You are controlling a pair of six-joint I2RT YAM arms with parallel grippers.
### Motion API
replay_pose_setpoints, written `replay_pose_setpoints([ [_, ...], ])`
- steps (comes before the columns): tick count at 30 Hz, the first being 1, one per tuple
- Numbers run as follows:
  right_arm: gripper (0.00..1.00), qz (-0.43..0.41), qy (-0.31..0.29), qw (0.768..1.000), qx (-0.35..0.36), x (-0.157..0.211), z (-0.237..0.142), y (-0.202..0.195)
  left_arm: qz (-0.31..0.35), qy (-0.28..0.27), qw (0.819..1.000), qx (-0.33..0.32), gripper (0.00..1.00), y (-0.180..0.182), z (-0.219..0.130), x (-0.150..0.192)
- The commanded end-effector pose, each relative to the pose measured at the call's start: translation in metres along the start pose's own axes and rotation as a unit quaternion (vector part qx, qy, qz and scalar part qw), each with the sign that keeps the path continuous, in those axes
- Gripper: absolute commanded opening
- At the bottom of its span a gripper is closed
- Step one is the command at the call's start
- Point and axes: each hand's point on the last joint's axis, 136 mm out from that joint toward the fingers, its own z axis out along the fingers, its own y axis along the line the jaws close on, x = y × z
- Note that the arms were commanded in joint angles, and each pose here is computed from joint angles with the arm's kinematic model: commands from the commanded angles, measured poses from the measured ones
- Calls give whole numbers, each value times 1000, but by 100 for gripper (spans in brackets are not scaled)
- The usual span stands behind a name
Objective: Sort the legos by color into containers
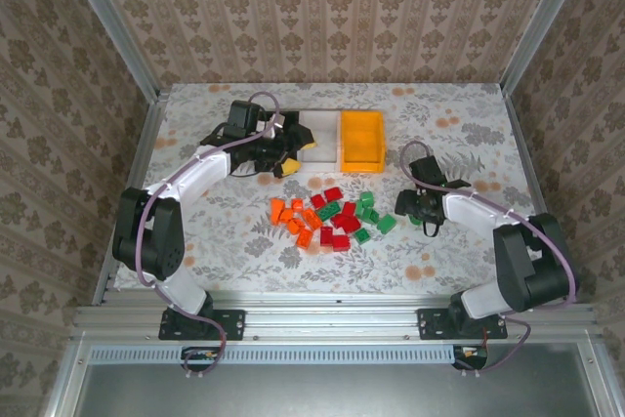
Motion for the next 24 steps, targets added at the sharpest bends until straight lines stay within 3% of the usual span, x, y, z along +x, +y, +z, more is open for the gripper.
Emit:
replay_pose_setpoints([
  [1,69,-14,34,999,12,12,6,0,17,7,1000,4,90,-7,0,4],
  [16,36,-33,-10,998,48,-14,5,2,20,8,1000,4,90,-8,0,5],
  [24,31,-62,-63,995,40,-36,-28,26,18,6,1000,3,90,-7,-2,2],
])
